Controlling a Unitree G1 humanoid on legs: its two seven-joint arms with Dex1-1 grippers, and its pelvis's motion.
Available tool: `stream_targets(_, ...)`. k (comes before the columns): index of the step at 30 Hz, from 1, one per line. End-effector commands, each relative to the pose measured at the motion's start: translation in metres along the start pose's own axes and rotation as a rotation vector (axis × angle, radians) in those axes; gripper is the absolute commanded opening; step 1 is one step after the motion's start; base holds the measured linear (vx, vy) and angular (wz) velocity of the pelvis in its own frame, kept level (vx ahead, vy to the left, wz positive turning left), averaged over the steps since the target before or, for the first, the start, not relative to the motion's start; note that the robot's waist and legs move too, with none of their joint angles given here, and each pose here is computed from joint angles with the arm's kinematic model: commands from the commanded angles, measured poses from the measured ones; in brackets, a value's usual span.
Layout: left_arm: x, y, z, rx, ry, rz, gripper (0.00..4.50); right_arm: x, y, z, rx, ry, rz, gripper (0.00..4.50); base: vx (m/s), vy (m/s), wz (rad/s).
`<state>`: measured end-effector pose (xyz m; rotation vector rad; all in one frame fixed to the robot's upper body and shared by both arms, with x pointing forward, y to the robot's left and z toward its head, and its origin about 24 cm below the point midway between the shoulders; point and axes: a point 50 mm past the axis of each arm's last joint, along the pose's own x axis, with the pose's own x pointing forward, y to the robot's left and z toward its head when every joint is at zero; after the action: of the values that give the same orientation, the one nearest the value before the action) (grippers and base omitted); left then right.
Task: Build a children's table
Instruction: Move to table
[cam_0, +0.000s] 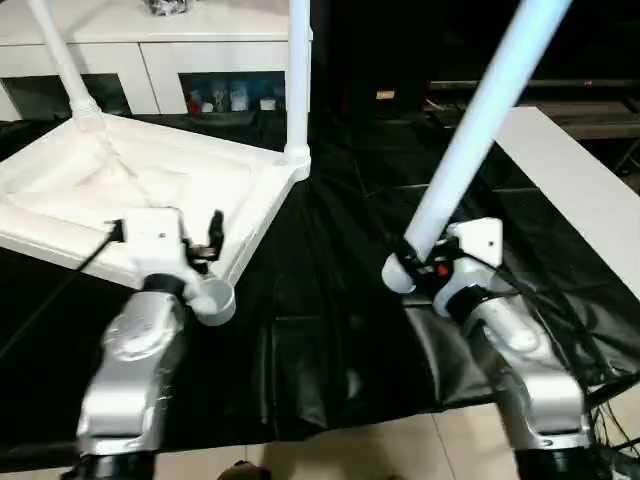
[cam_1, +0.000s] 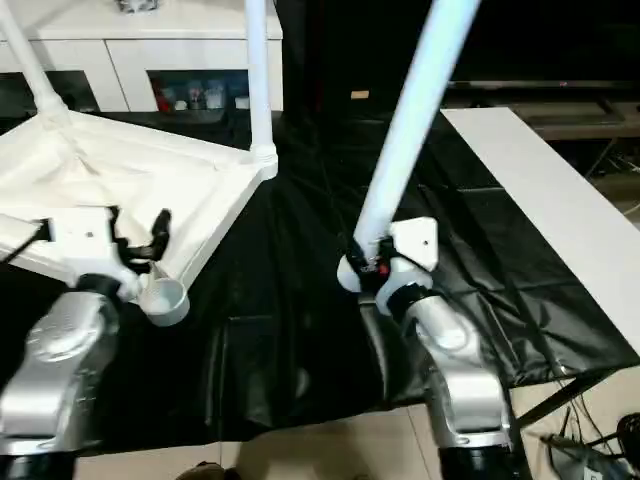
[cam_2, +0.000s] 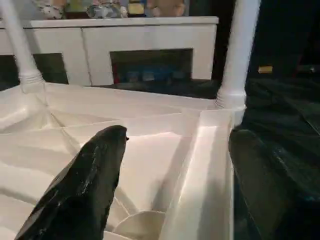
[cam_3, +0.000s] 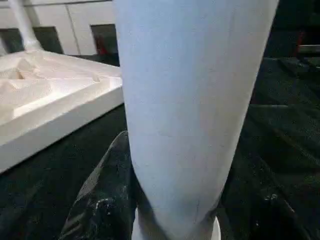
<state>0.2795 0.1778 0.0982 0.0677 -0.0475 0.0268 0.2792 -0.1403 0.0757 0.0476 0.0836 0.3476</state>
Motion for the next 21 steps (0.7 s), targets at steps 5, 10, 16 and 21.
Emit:
stream_targets(5, 0.003, 0.000, -0.002, 0.036, -0.019, 0.022, 3.70, 0.005, 0.006, 0.006, -0.023, -0.040, 0.026, 1.84, 0.010, 0.156, 0.26)
stream_targets(10, 0.002, -0.001, -0.004, 0.051, -0.022, 0.029, 3.70, 0.007, 0.008, 0.005, -0.034, -0.043, 0.048, 1.84, -0.074, 0.088, 0.32)
stream_targets(16, 0.001, -0.006, -0.003, 0.092, -0.038, 0.035, 3.70, 0.009, 0.009, 0.005, -0.038, -0.048, 0.057, 1.84, -0.091, 0.247, 0.08)
stream_targets(21, 0.002, -0.012, -0.002, 0.106, -0.039, 0.030, 3.70, 0.010, 0.008, 0.004, -0.042, -0.053, 0.054, 1.84, -0.067, 0.188, 0.30)
